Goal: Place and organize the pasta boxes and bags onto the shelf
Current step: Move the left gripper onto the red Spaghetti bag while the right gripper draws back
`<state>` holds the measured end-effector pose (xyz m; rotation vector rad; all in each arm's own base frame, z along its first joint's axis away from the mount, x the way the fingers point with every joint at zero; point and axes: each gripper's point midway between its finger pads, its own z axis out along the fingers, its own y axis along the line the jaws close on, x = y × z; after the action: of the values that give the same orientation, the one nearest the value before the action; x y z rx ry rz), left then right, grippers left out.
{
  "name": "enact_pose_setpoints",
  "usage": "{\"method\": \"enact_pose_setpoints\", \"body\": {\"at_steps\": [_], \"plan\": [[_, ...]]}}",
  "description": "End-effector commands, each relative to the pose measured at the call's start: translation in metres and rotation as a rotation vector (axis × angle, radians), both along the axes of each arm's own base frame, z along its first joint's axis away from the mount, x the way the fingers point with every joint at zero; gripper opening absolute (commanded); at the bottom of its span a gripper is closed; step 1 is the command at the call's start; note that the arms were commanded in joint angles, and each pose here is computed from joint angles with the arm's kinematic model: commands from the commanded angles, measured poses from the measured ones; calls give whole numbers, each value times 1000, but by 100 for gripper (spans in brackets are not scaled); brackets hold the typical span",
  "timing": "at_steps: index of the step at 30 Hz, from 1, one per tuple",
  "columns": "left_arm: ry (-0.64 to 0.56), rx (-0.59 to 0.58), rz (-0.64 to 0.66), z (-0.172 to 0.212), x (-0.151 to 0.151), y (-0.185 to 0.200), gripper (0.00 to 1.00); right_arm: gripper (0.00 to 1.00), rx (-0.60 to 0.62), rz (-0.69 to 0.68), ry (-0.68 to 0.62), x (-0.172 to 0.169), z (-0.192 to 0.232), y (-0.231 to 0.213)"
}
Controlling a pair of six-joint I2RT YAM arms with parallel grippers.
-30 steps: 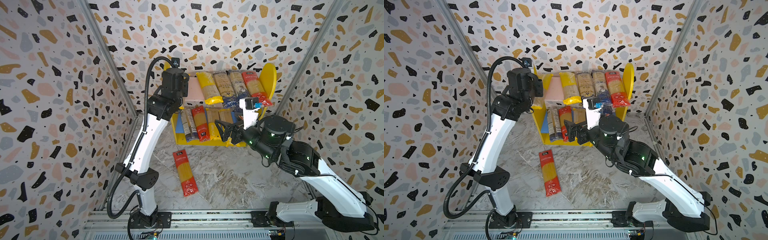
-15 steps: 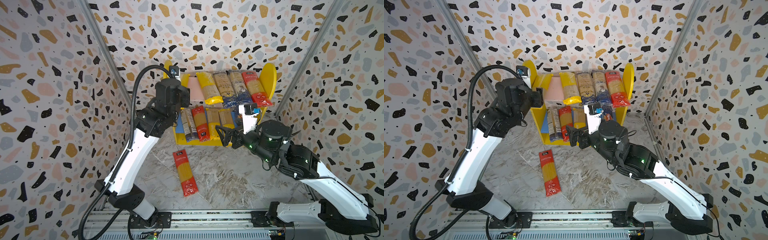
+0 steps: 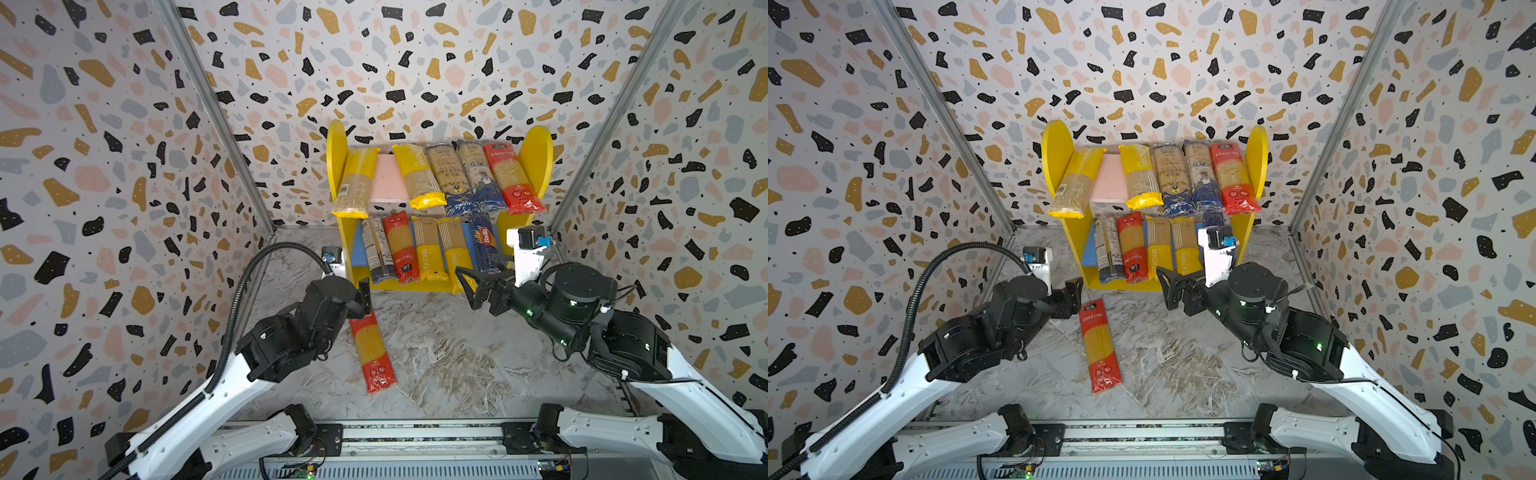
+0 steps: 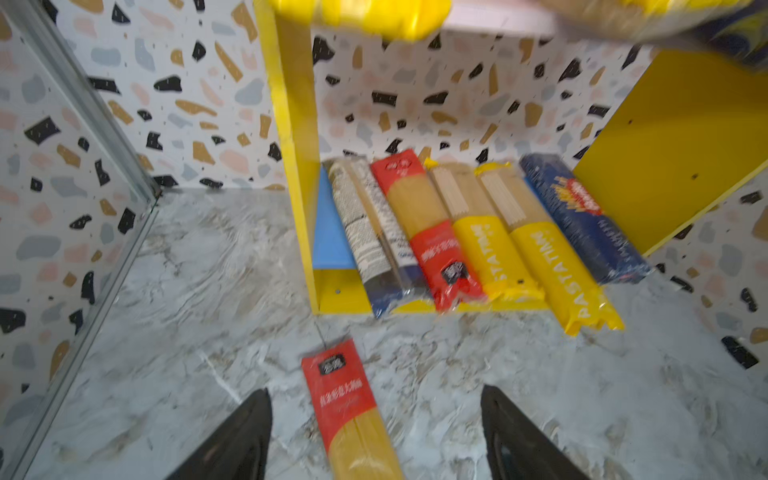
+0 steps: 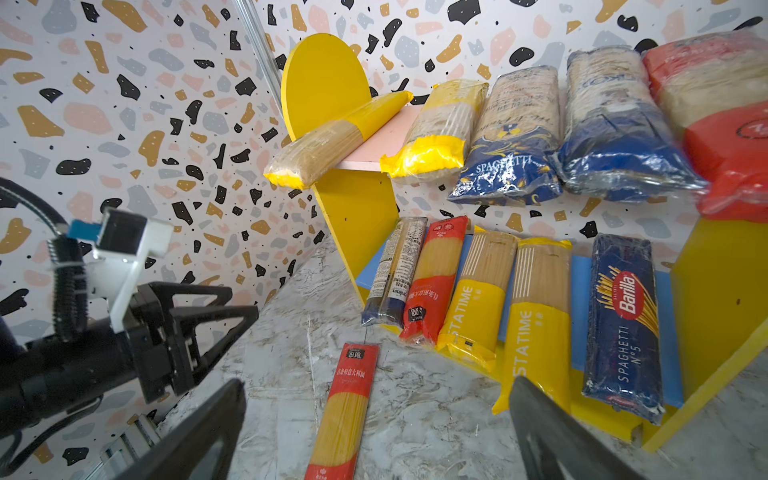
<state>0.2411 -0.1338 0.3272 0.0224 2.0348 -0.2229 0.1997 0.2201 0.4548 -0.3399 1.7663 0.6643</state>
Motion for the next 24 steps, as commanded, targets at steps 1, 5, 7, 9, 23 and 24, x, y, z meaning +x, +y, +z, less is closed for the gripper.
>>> {"method": "enact_pose_setpoints", "body": {"at_steps": [1, 5, 7, 9, 23, 24], "plan": [[52, -128, 26, -23, -14, 6, 82, 99, 5, -7, 18, -2, -10, -4], [142, -186, -21, -72, -27, -3, 85, 99, 20, 10, 37, -5, -22, -3], [171, -193, 2, -94, -30, 1, 85, 99, 27, 22, 45, -7, -27, -2], [210, -200, 16, -119, -33, 1, 86, 99, 30, 29, 53, -9, -32, -2], [365, -164, -20, -224, -46, -38, 100, 99, 32, 17, 59, -17, -38, -19], [365, -155, -18, -230, -46, -39, 100, 99, 31, 16, 60, -17, -39, -20]]}}
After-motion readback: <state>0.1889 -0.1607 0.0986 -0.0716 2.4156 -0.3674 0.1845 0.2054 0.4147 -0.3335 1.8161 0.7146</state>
